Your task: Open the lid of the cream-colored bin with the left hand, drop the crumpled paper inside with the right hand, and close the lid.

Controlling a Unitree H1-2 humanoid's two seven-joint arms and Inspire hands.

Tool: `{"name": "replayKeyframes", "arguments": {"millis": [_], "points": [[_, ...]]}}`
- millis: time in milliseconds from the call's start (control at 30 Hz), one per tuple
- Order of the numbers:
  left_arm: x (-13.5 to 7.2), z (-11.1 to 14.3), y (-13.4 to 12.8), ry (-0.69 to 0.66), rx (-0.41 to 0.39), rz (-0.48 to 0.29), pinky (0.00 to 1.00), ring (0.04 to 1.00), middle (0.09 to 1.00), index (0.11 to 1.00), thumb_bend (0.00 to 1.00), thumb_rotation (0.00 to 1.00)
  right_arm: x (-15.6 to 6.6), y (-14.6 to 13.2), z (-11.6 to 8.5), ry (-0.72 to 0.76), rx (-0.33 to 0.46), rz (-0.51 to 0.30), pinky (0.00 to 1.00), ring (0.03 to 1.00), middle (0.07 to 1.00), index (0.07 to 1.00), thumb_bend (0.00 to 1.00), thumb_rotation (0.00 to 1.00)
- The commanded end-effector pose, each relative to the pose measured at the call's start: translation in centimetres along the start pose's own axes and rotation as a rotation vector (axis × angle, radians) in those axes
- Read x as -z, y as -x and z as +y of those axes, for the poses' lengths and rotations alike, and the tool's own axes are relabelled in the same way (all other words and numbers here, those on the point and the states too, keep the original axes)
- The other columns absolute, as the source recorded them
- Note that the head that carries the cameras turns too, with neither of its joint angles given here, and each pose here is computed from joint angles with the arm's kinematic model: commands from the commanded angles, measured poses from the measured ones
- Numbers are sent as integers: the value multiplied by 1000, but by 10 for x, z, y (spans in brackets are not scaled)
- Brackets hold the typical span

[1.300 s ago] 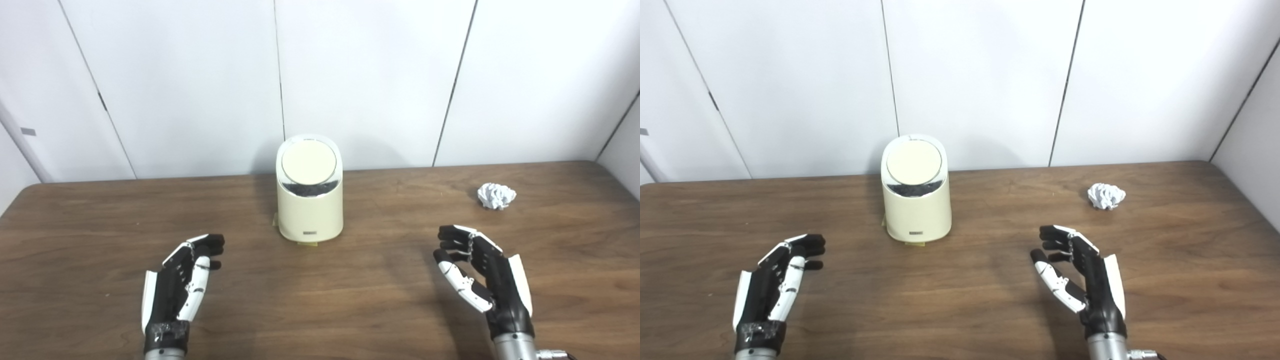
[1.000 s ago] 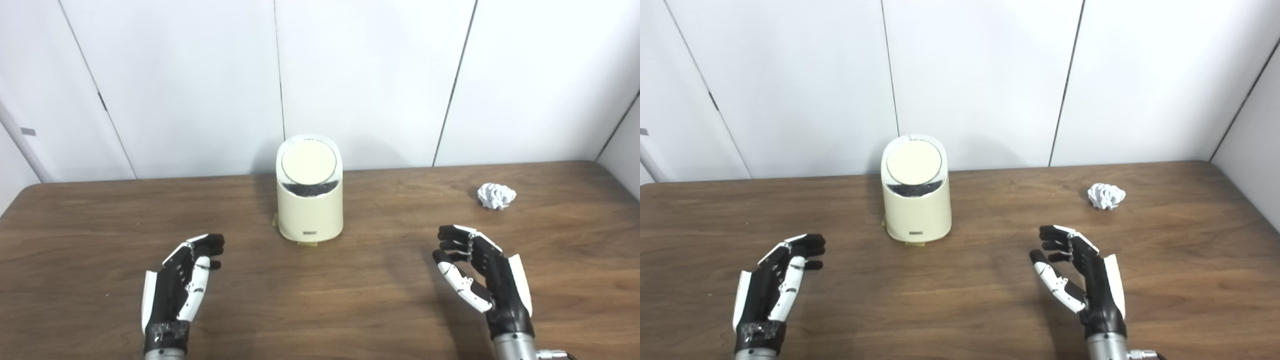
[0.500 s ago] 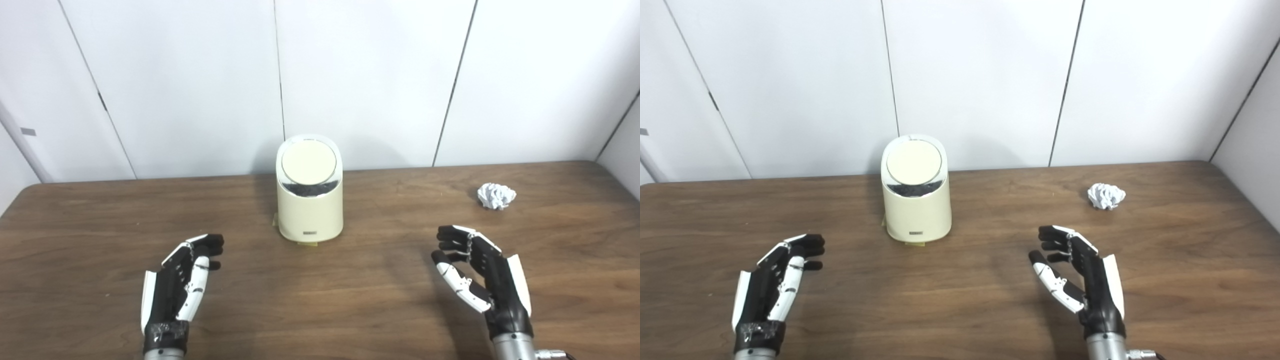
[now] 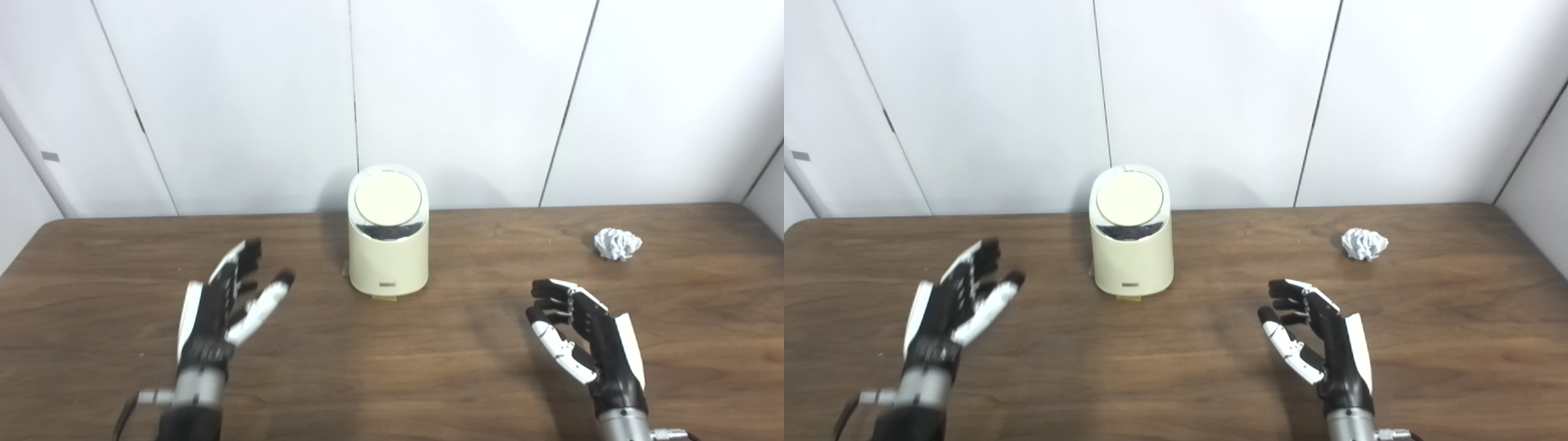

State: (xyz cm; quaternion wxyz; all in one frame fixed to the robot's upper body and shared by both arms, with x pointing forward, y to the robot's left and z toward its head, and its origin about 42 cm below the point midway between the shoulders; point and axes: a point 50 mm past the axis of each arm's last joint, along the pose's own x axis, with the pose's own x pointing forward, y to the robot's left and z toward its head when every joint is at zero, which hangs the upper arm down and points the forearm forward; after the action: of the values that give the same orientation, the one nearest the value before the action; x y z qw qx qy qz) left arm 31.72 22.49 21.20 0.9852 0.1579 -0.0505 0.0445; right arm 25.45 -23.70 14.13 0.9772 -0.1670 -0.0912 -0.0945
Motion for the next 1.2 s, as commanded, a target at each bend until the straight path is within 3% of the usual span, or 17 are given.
{"name": "replayKeyframes", "arguments": {"millis": [0,300,467,667,800,867,933,1167], "points": [[-24,-7,-18,3,-1,-46,865,931,937,974,879,529,-11,-9,-1,-11,25,-62,571,662,684,672,255,458],[-51,-32,-61,-78,18,-65,859,968,997,1000,948,516,-11,-10,2,21,28,-75,570,657,675,668,271,545],[-65,-45,-77,-123,49,-54,806,962,1000,1000,998,525,-11,-11,3,28,23,-83,571,652,670,663,270,550],[-78,-60,-86,-127,58,-24,765,943,1000,1000,997,438,-10,-12,5,33,22,-90,569,653,670,662,264,552],[-82,-69,-93,-161,61,-25,785,961,1000,1000,978,399,-9,-11,6,42,25,-91,566,648,664,657,261,552],[-84,-72,-98,-168,66,-24,851,989,1000,1000,976,398,-9,-11,6,40,26,-87,569,648,664,657,265,553],[-86,-75,-103,-182,68,-25,911,999,1000,1000,989,417,-9,-11,7,40,26,-82,578,652,668,660,276,582],[-91,-82,-116,-250,74,-35,963,1000,1000,1000,1000,468,-10,-12,10,36,22,-84,569,654,674,664,257,554]]}}
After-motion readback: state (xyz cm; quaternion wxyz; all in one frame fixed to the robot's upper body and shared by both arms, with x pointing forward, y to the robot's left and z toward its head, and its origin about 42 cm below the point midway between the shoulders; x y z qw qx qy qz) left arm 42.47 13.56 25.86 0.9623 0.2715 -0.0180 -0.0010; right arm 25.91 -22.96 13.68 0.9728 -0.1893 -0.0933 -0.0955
